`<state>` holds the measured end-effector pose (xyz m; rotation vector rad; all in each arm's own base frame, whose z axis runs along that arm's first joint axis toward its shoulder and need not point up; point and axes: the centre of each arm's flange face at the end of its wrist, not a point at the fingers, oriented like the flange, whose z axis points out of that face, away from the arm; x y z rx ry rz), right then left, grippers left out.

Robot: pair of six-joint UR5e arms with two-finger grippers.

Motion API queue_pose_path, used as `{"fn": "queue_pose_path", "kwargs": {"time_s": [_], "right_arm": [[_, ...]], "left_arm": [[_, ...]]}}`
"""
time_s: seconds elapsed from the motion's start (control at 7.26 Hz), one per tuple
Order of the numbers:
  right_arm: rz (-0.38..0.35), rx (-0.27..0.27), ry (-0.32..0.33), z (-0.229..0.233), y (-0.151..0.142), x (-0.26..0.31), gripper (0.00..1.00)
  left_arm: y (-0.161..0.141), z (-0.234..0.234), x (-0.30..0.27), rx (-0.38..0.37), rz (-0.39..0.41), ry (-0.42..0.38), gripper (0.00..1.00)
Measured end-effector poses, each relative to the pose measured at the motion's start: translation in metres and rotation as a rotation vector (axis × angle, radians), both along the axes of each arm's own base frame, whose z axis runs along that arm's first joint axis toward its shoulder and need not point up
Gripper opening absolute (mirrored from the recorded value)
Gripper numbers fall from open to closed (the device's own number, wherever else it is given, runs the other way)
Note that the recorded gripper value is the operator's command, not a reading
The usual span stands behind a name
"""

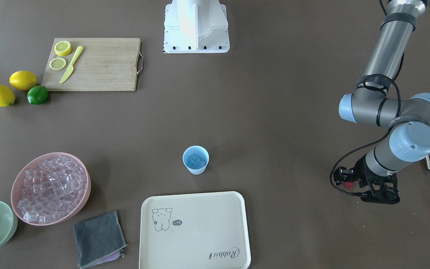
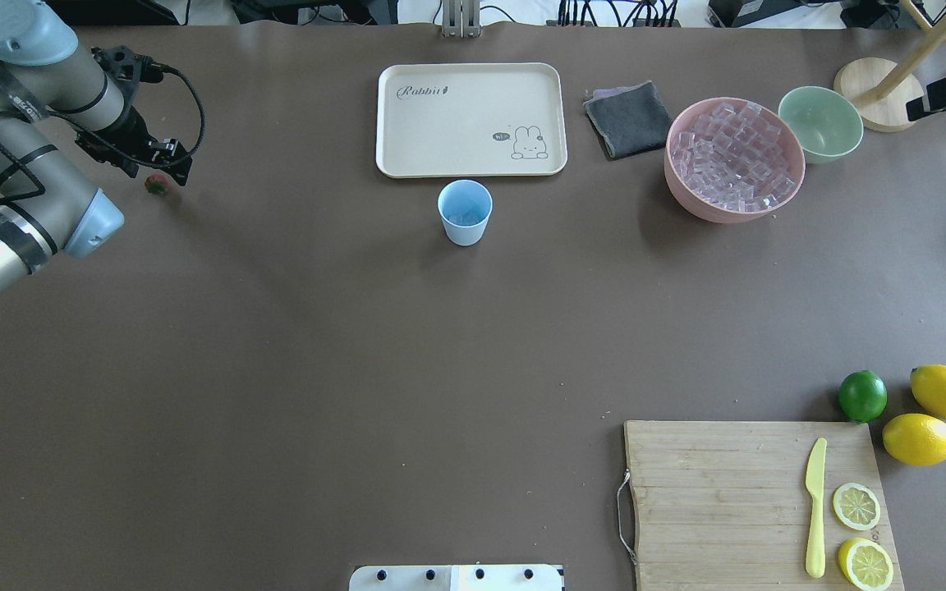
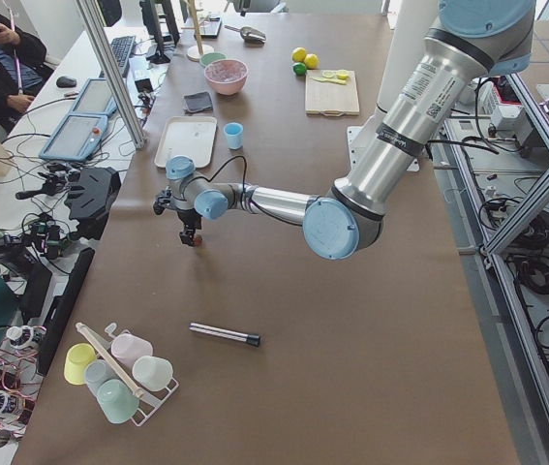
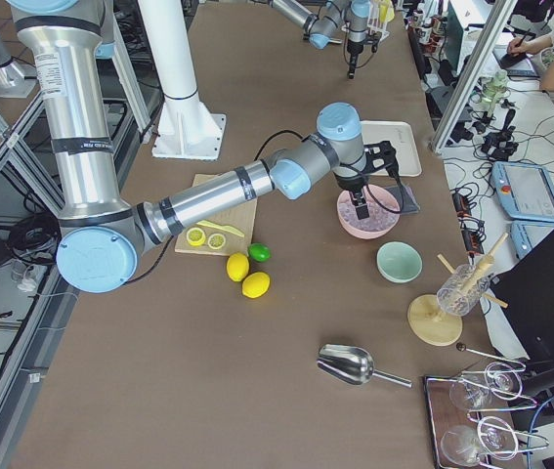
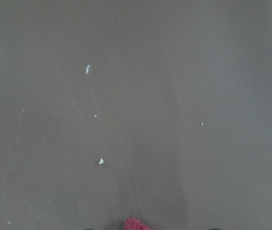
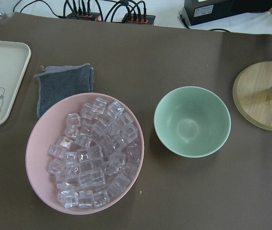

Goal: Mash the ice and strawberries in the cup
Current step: 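Lower the left gripper onto the strawberry and grasp it, then carry the strawberry with the left gripper over the light-blue cup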

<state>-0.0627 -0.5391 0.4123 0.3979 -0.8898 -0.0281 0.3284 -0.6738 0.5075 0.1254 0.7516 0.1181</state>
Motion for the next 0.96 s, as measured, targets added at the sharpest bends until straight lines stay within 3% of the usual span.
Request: {"fn": "queue_pose_path", "kwargs": {"time_s": [0.14, 0.28, 0.41, 0.96], "right_arm": [[0.004, 0.001, 0.005, 0.001, 0.000, 0.001, 1.00], [0.007, 0.002, 0.008, 0.001, 0.000, 0.001, 1.00], [0.008, 0.003, 0.009, 0.000, 0.000, 0.001, 1.00], [0.011, 0.008, 0.008, -0.001, 0.010, 0.005, 1.00]], "left_arm": [[0.001, 0.003, -0.001, -0.002, 0.000, -0.001, 0.62], [0.002, 0.005, -0.001, -0.004, 0.000, -0.003, 0.42], [0.003, 0.006, -0.002, -0.005, 0.000, -0.003, 0.03], [0.000, -0.014, -0.010, 0.015, -0.025, 0.019, 0.00]]}}
